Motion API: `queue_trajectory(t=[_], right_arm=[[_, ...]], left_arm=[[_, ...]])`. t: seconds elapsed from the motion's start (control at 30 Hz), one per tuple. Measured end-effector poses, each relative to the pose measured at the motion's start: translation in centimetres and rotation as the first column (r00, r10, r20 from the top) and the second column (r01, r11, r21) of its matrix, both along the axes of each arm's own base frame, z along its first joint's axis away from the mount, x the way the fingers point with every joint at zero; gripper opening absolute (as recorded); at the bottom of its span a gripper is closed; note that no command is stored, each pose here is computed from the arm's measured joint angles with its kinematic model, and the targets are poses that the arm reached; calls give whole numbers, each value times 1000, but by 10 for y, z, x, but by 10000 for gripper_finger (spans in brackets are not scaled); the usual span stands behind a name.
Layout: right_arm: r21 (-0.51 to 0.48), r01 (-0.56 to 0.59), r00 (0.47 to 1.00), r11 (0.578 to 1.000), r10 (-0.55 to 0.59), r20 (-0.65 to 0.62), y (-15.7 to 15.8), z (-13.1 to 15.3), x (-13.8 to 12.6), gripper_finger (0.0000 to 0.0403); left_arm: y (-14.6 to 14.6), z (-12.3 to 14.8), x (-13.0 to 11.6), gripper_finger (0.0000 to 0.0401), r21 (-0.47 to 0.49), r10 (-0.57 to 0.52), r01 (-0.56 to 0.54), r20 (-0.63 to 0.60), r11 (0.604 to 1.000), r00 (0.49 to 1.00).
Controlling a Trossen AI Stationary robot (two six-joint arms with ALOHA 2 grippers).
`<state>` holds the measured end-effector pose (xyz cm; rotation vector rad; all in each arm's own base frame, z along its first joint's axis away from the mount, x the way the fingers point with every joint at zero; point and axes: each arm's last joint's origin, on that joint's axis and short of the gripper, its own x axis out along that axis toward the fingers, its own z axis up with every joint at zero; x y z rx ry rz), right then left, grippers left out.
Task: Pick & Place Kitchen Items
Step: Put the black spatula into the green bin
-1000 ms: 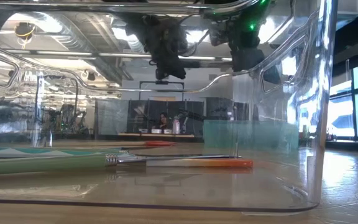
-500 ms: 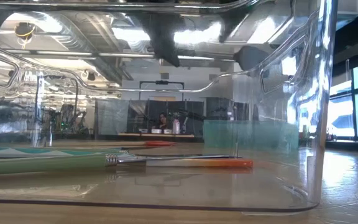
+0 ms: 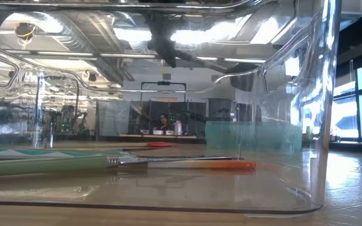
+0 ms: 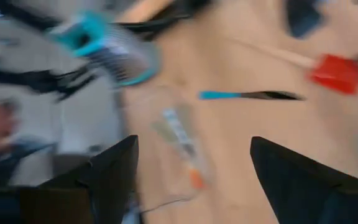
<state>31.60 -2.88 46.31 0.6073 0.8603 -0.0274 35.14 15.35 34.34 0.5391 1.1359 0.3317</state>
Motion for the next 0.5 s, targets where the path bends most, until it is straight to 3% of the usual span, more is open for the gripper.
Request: queue_trajectory(t=[0.13, 0.23, 0.33, 0.4, 0.5], right_arm=[[60, -212, 971, 976, 203, 128, 10, 15, -3, 311], [125, -421, 895, 898, 389, 220, 19, 24, -11, 311], [225, -537, 836, 813, 477, 271, 27, 28, -17, 311], [254, -532, 845, 808, 485, 226, 29, 24, -21, 311], [203, -455, 890, 867, 441, 116, 28, 19, -26, 311]], left_arm=[[-18, 2, 3, 33, -64, -109, 109, 5, 992, 994], [-39, 9, 1, 33, -133, -165, 168, 38, 977, 986], [-63, 19, -3, 33, -131, -227, 232, 51, 964, 972], [-80, 29, -7, 33, -93, -260, 266, 70, 959, 963], [-102, 41, -13, 33, -50, -313, 318, 88, 947, 946]])
